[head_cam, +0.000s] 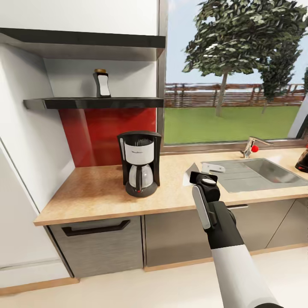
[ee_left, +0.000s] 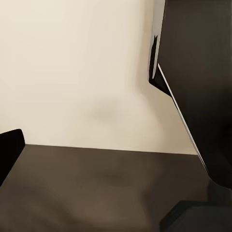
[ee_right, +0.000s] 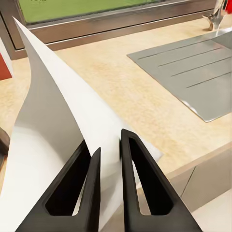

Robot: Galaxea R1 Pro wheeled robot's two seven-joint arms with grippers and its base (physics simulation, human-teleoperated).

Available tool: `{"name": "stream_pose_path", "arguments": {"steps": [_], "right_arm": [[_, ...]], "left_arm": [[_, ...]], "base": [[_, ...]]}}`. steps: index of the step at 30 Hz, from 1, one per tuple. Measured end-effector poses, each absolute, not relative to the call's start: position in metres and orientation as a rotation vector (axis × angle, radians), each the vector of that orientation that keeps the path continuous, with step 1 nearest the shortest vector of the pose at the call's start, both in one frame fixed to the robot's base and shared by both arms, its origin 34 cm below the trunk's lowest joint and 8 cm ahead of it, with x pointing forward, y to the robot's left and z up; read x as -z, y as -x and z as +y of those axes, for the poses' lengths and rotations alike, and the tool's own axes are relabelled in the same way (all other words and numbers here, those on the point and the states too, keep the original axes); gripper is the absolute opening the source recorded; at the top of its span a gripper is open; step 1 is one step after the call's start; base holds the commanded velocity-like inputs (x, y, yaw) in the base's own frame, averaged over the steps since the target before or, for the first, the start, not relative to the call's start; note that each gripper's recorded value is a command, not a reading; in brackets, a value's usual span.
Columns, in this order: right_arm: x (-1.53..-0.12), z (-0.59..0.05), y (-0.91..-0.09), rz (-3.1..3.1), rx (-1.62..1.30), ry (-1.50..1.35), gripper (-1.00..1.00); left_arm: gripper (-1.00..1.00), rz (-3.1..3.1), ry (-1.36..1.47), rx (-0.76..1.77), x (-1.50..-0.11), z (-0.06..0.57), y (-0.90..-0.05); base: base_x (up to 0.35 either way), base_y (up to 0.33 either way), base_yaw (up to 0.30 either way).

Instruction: Set up a coffee station on the kitchen countertop: keep the coffee maker on the countertop, move the bottle of coffee from the kitchen shelf to the counter next to the coffee maker, place a paper coffee filter on top of the coffee maker, put the saucer next to the coffee maker with the coffee cup on the saucer, and place the electric kettle next to the coffee maker.

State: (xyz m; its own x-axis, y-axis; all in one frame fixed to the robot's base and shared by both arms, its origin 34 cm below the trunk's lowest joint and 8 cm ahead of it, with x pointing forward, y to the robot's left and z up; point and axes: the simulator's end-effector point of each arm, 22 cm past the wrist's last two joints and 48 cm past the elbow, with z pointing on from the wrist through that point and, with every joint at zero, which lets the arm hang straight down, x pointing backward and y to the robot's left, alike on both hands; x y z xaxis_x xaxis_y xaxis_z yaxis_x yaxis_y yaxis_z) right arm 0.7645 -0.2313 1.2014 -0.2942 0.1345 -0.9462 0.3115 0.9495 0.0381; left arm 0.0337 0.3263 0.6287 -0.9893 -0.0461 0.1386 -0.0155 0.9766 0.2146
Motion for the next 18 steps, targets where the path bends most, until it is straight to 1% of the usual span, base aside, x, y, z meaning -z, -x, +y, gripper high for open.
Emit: {"name": "stream_pose_path", "arguments": {"steps": [2, 4, 18], "right_arm": [[-1.2023, -0.2317, -0.7644, 1.872, 0.178, -0.327, -1.00], [-1.2020, -0.2320, -0.7644, 1.872, 0.178, -0.328, -1.00], [-1.2019, -0.2322, -0.7643, 1.872, 0.179, -0.328, -1.00]], "left_arm": [[1.00, -2.980, -0.050, 0.320, -0.6286, 0.3251, -0.0334], [1.00, -2.980, -0.050, 0.320, -0.6286, 0.3251, -0.0336], [1.00, -2.980, -0.051, 0.322, -0.6288, 0.3258, -0.0327]], "base": [[0.000, 0.103, -0.177], [0.000, 0.247, -0.246], [0.000, 0.300, -0.266]]}}
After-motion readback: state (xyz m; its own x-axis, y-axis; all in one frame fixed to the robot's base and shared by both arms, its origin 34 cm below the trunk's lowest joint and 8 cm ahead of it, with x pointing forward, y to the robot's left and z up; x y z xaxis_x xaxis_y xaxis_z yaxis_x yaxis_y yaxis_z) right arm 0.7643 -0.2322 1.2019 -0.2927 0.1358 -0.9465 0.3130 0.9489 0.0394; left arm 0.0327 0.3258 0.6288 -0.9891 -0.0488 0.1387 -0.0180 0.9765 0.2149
